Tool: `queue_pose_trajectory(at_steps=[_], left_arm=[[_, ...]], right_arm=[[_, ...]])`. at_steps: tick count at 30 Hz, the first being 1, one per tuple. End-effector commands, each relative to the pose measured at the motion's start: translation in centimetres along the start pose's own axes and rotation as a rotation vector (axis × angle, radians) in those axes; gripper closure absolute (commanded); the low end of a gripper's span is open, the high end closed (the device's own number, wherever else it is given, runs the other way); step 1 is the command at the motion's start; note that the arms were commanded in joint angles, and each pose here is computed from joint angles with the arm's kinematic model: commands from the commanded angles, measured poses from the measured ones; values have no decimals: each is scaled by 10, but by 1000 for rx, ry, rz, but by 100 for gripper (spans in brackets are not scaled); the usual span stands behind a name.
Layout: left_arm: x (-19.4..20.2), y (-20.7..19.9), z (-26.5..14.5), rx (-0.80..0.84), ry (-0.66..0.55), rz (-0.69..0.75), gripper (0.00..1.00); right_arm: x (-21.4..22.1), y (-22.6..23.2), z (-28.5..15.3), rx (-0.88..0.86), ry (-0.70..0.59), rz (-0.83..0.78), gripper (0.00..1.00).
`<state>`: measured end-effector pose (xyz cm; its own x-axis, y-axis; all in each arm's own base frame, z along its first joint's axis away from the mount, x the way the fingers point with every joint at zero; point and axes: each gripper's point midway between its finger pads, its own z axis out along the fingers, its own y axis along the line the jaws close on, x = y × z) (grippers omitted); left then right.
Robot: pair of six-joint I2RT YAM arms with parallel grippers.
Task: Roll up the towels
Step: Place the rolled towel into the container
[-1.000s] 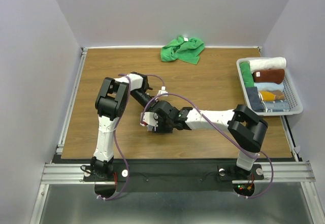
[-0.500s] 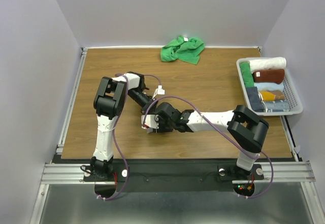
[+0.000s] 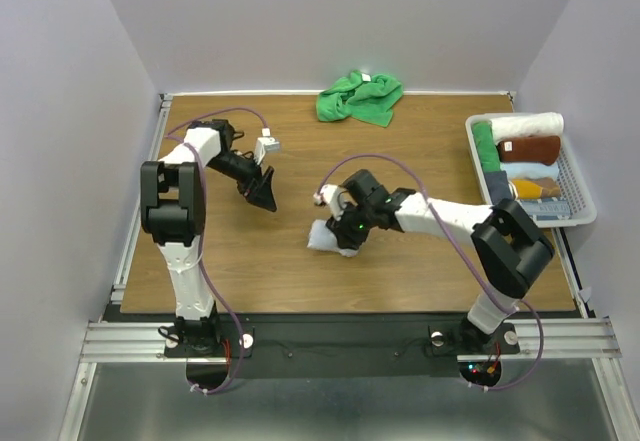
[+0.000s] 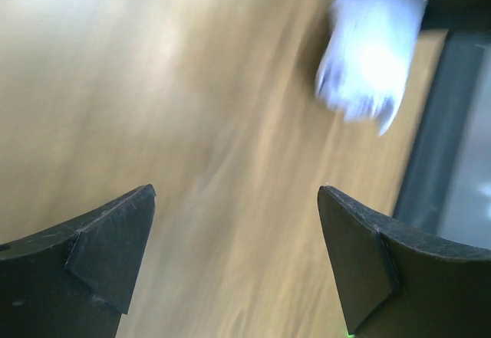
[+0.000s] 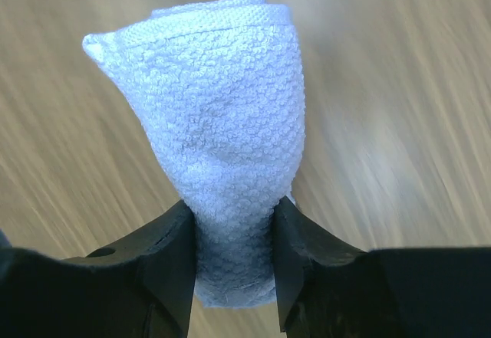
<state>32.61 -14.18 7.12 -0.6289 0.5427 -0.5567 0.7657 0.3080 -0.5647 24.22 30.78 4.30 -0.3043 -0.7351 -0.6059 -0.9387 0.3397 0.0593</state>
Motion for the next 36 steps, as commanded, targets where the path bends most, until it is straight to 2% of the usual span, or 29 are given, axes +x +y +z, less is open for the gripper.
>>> queue_pose_trajectory(at_steps=[1, 2, 4, 8, 11, 14, 15, 16, 18, 21, 27, 31, 36], left_arm=[[-53, -19, -38, -156, -104, 163, 1], [-62, -25, -45, -182, -132, 200, 1], [-68, -34, -49, -188, -157, 203, 1], [-79, -58, -52, -168, -204, 216, 1], [-86, -73, -50, -155, -234, 227, 1], [-92, -85, -45, -137, -246, 251, 1], [-93, -89, -42, -125, -253, 247, 1], [-95, -93, -40, -113, -253, 251, 1], [-97, -98, -37, -102, -257, 250, 1], [-100, -104, -37, -87, -268, 258, 1], [-100, -108, -37, -79, -269, 255, 1], [-98, -108, -35, -71, -265, 248, 1], [-95, -106, -33, -72, -256, 242, 1]], right_arm=[[-9, -6, -58, -61, -57, 398, 99], [-10, -22, -72, -37, -90, 490, 99], [-16, -45, -100, 33, -165, 567, 99], [-27, -99, -183, 209, -344, 732, 99], [-9, -138, -229, 386, -384, 898, 99], [20, -174, -271, 540, -393, 1070, 99], [43, -184, -285, 602, -375, 1192, 99], [55, -199, -301, 701, -371, 1248, 99], [97, -217, -333, 861, -374, 1438, 100], [139, -228, -373, 983, -416, 1618, 99], [220, -233, -394, 1063, -420, 1941, 99], [253, -240, -395, 1125, -419, 2059, 99], [267, -258, -396, 1176, -442, 2118, 99]])
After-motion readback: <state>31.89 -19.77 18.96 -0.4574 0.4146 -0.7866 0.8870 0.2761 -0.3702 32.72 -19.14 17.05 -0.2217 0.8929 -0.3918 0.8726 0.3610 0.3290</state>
